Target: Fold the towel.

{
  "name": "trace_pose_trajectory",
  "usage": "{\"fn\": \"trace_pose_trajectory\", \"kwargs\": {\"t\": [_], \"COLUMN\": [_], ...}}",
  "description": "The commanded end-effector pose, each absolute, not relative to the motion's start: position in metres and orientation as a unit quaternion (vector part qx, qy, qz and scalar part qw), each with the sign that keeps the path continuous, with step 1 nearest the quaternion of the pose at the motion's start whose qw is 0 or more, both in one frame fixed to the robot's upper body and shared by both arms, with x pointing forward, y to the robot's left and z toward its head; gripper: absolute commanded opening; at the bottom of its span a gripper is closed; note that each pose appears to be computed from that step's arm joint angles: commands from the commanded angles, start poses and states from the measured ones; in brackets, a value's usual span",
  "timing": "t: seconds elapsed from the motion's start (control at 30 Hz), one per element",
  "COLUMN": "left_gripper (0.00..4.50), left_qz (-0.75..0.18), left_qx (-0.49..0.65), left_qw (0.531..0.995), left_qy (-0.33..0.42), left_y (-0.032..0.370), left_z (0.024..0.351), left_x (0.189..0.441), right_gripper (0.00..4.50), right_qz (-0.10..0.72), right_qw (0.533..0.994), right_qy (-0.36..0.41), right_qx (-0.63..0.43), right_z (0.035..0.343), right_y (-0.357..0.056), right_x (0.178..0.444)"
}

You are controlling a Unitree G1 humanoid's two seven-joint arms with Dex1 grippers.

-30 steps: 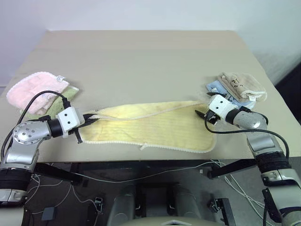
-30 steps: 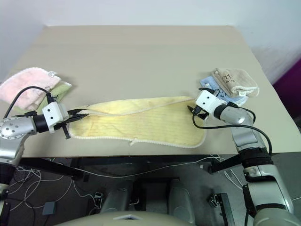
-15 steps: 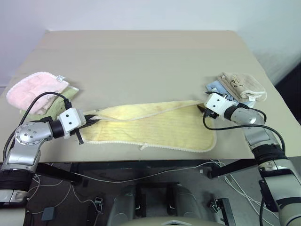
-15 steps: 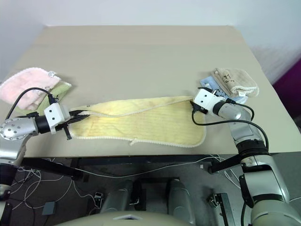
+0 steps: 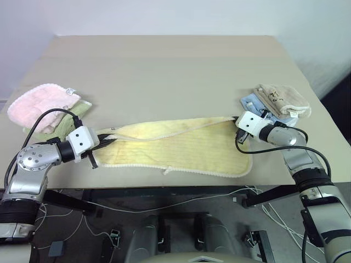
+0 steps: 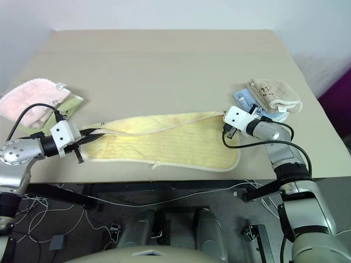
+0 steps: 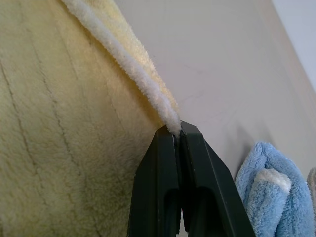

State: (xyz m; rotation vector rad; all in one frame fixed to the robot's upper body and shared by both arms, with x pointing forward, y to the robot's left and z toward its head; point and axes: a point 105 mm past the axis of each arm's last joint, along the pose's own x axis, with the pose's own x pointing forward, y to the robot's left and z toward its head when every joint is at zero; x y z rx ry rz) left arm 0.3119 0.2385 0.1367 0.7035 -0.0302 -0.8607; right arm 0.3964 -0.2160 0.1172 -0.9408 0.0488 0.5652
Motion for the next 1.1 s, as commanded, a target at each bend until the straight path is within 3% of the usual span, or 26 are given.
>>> {"fn": "trace_pose_trajectory", "kwargs": {"t": [0.03, 0.3, 0.43, 0.5, 0.6, 0.7, 0.83, 1.0, 1.1], "left_gripper": [0.0, 0.0, 0.0, 0.0, 0.0, 0.0, 0.0, 0.0, 0.0], "left_qz": [-0.366, -0.284, -0.222, -0.202, -0.163, -0.146, -0.173, -0.323, -0.365], "left_qx": [0.303, 0.235, 0.199, 0.193, 0.178, 0.176, 0.182, 0.152, 0.136], "left_qw": [0.878, 0.926, 0.949, 0.953, 0.956, 0.954, 0.949, 0.924, 0.917], "left_qy": [-0.049, -0.077, -0.107, -0.116, -0.164, -0.192, -0.191, -0.137, -0.08], "left_y": [0.248, 0.259, 0.262, 0.265, 0.276, 0.292, 0.303, 0.289, 0.284], "left_z": [0.161, 0.193, 0.23, 0.243, 0.289, 0.318, 0.321, 0.279, 0.251], "left_x": [0.322, 0.369, 0.406, 0.415, 0.42, 0.412, 0.395, 0.341, 0.311], "right_gripper": [0.01, 0.01, 0.01, 0.01, 0.01, 0.01, 0.01, 0.01, 0.01], "right_qz": [0.246, 0.206, 0.153, 0.142, 0.14, 0.159, 0.229, 0.337, 0.376], "right_qw": [0.856, 0.862, 0.867, 0.864, 0.86, 0.854, 0.843, 0.835, 0.832], "right_qy": [-0.035, -0.078, -0.11, -0.121, -0.161, -0.182, -0.179, -0.098, -0.06], "right_qx": [-0.454, -0.456, -0.461, -0.467, -0.463, -0.461, -0.452, -0.423, -0.402], "right_z": [0.16, 0.219, 0.267, 0.281, 0.314, 0.328, 0.315, 0.261, 0.241], "right_y": [-0.219, -0.222, -0.227, -0.228, -0.223, -0.222, -0.219, -0.227, -0.227], "right_x": [0.401, 0.423, 0.442, 0.445, 0.442, 0.433, 0.414, 0.373, 0.35]}}
